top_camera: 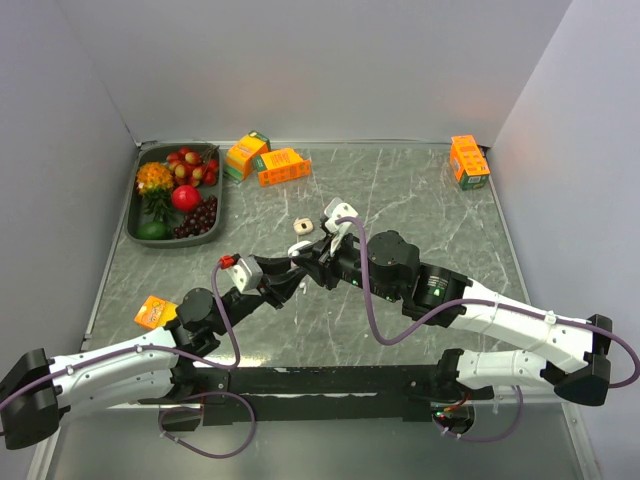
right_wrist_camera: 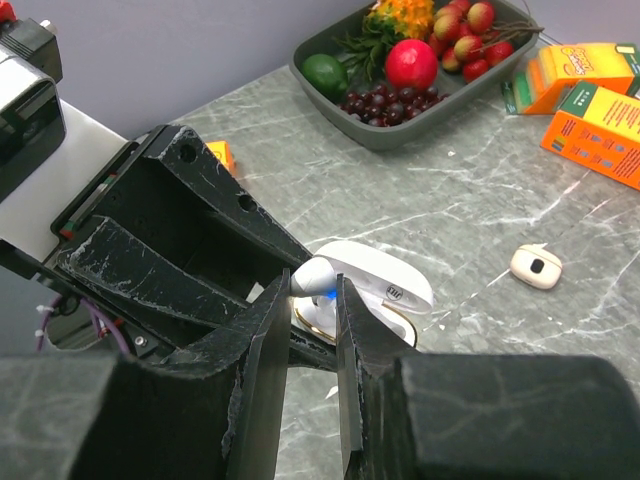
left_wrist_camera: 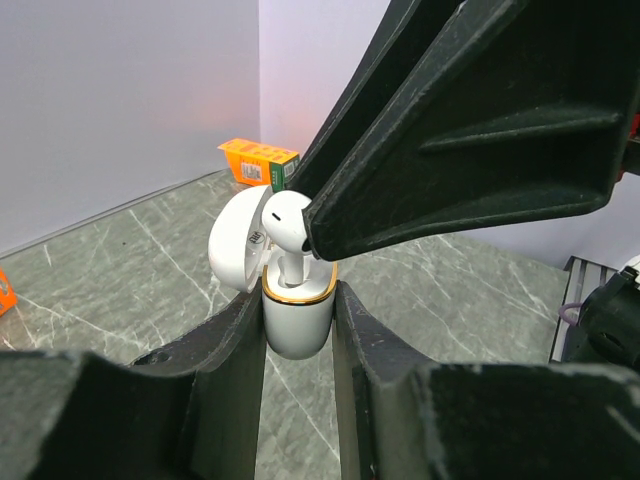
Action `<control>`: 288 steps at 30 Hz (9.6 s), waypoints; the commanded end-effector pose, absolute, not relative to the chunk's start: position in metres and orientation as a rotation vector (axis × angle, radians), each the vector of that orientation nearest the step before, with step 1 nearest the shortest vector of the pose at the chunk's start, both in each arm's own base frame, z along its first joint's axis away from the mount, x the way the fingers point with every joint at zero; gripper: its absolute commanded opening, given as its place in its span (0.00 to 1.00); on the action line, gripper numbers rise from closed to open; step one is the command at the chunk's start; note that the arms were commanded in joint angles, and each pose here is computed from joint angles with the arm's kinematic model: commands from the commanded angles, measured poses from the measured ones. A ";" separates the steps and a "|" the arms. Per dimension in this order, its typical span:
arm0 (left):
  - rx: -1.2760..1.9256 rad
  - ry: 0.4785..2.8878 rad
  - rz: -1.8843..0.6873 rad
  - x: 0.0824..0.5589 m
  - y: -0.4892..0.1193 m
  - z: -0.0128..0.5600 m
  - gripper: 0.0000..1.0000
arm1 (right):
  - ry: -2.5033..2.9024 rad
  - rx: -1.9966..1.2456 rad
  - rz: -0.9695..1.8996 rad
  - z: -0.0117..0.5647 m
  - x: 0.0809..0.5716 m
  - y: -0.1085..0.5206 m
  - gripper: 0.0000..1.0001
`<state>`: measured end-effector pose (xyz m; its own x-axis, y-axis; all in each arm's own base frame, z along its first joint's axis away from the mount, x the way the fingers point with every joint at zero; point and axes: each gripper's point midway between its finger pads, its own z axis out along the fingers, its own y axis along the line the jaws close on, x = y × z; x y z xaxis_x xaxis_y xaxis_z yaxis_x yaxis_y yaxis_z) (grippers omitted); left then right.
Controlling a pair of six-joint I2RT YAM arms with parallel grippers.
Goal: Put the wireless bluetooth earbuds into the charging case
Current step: Place the earbud in the charging case, then pick up the earbud from the center of the board, then place the earbud in the charging case.
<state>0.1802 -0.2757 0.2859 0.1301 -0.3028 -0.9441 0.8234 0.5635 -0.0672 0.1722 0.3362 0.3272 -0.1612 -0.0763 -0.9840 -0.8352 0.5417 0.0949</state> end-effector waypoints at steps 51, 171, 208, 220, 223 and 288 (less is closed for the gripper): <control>0.481 1.090 -0.908 0.178 -0.268 0.324 0.01 | 1.650 -0.720 0.744 0.323 0.179 0.322 0.47; 0.321 1.234 -0.734 0.186 -0.201 0.304 0.01 | 2.296 -0.591 0.603 0.103 0.233 0.323 0.55; 0.318 1.235 -0.764 0.183 -0.203 0.302 0.01 | 2.563 -0.324 0.446 0.023 0.270 0.336 0.54; 0.321 1.231 -0.770 0.182 -0.203 0.303 0.01 | 2.574 -0.366 0.424 0.018 0.260 0.342 0.51; 0.322 1.231 -0.773 0.181 -0.203 0.304 0.01 | 2.582 -0.368 0.417 0.015 0.258 0.341 0.50; 0.368 1.230 -0.806 0.193 -0.240 0.309 0.01 | 1.584 -0.309 0.402 0.325 0.272 0.245 0.00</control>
